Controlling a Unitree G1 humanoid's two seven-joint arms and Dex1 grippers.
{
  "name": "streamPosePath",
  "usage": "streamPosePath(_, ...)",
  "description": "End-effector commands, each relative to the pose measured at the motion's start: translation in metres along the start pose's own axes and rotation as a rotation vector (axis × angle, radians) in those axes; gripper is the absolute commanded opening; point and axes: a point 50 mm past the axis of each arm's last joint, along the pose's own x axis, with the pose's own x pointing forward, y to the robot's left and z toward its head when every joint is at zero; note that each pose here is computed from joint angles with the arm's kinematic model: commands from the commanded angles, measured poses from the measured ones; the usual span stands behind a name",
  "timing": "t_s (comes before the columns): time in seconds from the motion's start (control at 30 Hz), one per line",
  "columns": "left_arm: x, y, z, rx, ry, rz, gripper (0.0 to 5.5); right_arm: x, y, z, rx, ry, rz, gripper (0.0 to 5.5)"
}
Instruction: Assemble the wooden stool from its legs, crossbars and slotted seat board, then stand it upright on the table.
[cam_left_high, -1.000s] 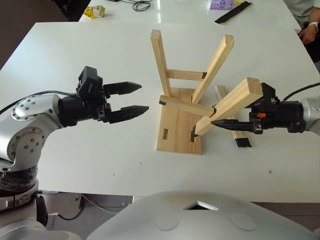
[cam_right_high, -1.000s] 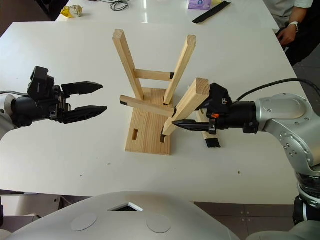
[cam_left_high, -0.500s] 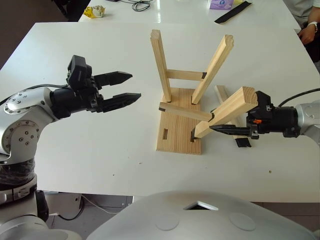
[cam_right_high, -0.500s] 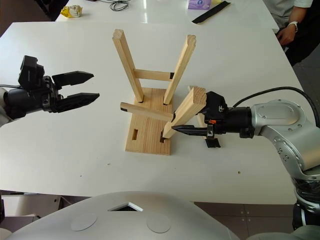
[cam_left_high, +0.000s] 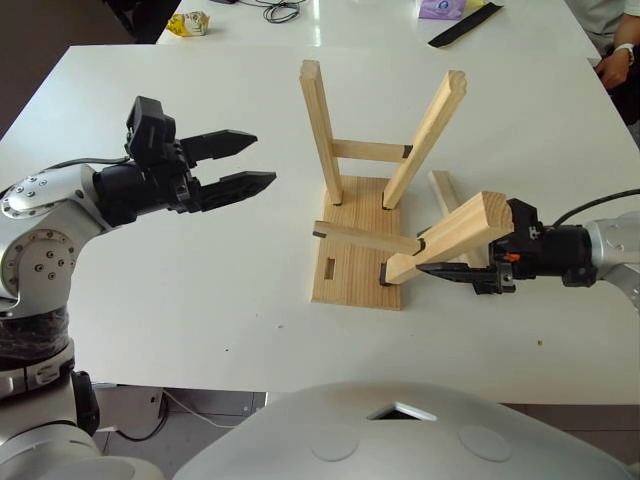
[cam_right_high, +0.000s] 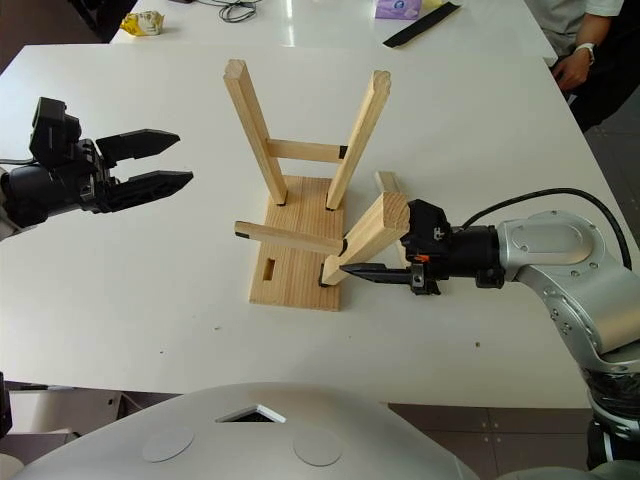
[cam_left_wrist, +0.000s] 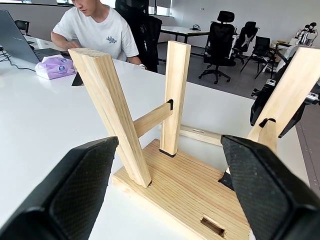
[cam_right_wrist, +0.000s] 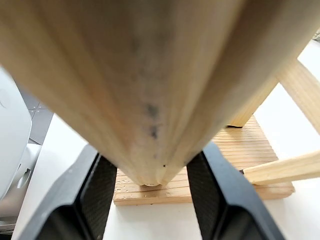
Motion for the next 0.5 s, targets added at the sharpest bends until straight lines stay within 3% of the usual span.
streamPosePath(0.03, 0.005, 0.002, 0.002, 0.004, 0.000, -0.007, 3.81, 0.001, -0.002, -0.015, 0.012, 0.086, -0.008, 2.00)
streamPosePath(0.5, 0.009, 0.001, 0.001, 0.001, -0.001, -0.012, 3.81, 0.010, -0.006, -0.029, 0.032, 0.104, 0.023, 2.00)
